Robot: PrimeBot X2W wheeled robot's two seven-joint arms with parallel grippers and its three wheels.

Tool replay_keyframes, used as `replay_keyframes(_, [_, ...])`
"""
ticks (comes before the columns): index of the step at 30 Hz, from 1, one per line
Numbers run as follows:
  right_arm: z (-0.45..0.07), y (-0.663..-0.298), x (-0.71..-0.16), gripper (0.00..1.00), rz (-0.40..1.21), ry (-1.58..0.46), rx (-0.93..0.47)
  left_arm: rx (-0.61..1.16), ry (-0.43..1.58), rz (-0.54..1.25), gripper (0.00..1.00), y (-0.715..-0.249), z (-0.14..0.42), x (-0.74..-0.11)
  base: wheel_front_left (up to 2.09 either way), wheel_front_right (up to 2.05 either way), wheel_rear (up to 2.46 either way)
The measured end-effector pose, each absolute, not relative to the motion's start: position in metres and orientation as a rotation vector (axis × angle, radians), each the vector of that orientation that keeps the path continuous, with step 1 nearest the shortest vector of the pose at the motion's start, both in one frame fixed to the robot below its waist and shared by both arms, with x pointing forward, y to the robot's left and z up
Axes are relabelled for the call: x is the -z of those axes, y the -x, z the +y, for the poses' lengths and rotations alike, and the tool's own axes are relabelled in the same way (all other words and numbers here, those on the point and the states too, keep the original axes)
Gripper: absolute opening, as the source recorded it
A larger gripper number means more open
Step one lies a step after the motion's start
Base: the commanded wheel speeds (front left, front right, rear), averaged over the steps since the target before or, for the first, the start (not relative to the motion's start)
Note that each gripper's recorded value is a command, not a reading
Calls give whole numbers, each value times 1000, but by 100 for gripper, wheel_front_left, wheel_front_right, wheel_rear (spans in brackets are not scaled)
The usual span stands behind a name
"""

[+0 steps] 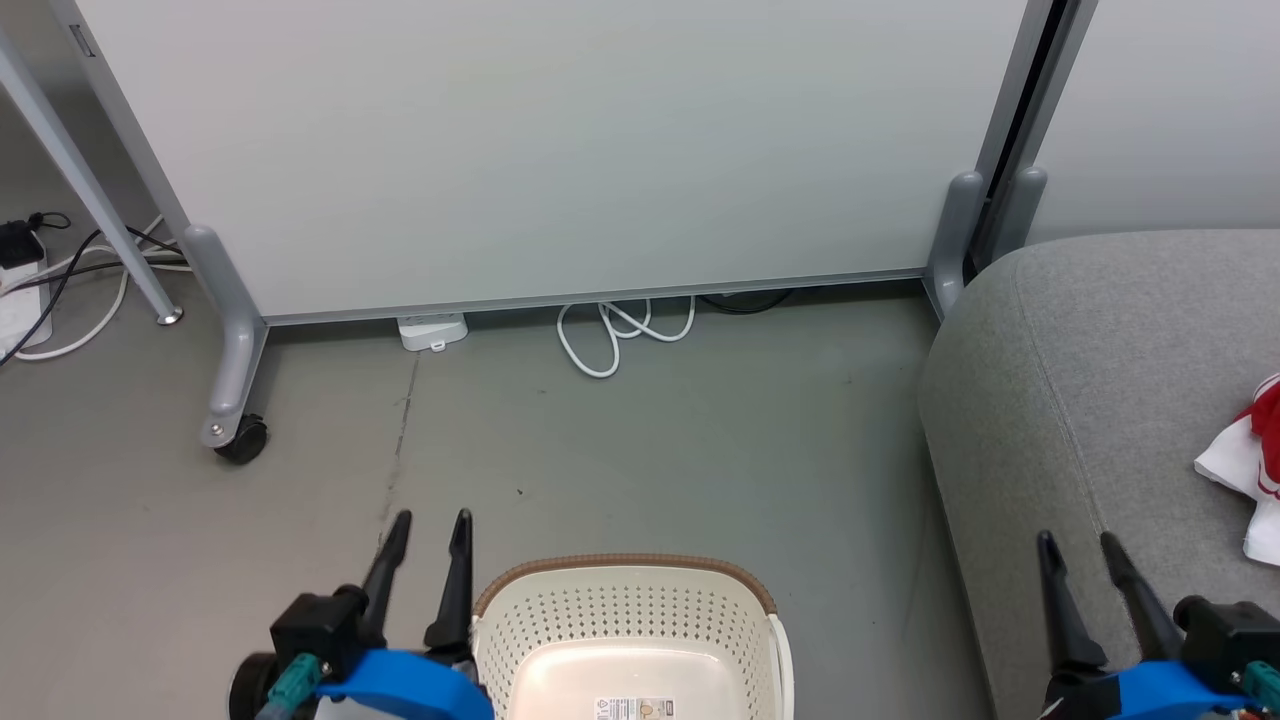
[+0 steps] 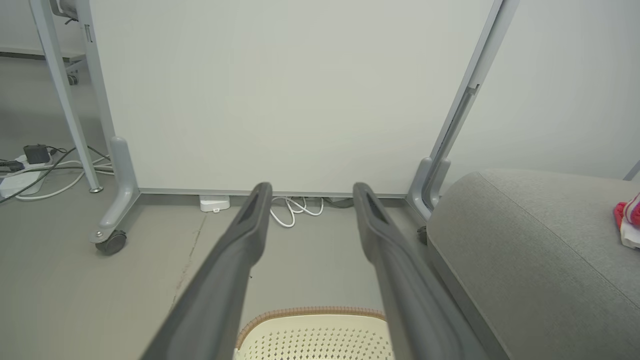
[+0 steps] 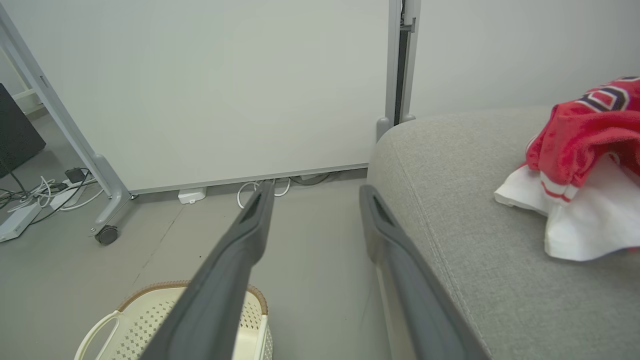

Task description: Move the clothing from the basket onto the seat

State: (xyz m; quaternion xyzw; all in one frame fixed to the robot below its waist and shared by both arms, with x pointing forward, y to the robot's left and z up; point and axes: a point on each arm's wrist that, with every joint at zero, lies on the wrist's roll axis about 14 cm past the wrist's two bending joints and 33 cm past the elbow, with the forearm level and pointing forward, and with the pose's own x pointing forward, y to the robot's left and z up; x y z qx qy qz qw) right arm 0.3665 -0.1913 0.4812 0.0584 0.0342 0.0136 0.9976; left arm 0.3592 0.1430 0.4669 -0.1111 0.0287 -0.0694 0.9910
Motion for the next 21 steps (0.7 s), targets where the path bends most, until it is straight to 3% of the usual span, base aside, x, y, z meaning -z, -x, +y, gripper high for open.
replay_keyframes(12, [-189,-353,-442,0,191,-153,-12,112,240,250,0,-320,143,-408,0,0,0])
replay_keyframes(21, [-192,-352,-441,0,199,-318,25,42,392,262,0,-323,154,-409,0,0,0])
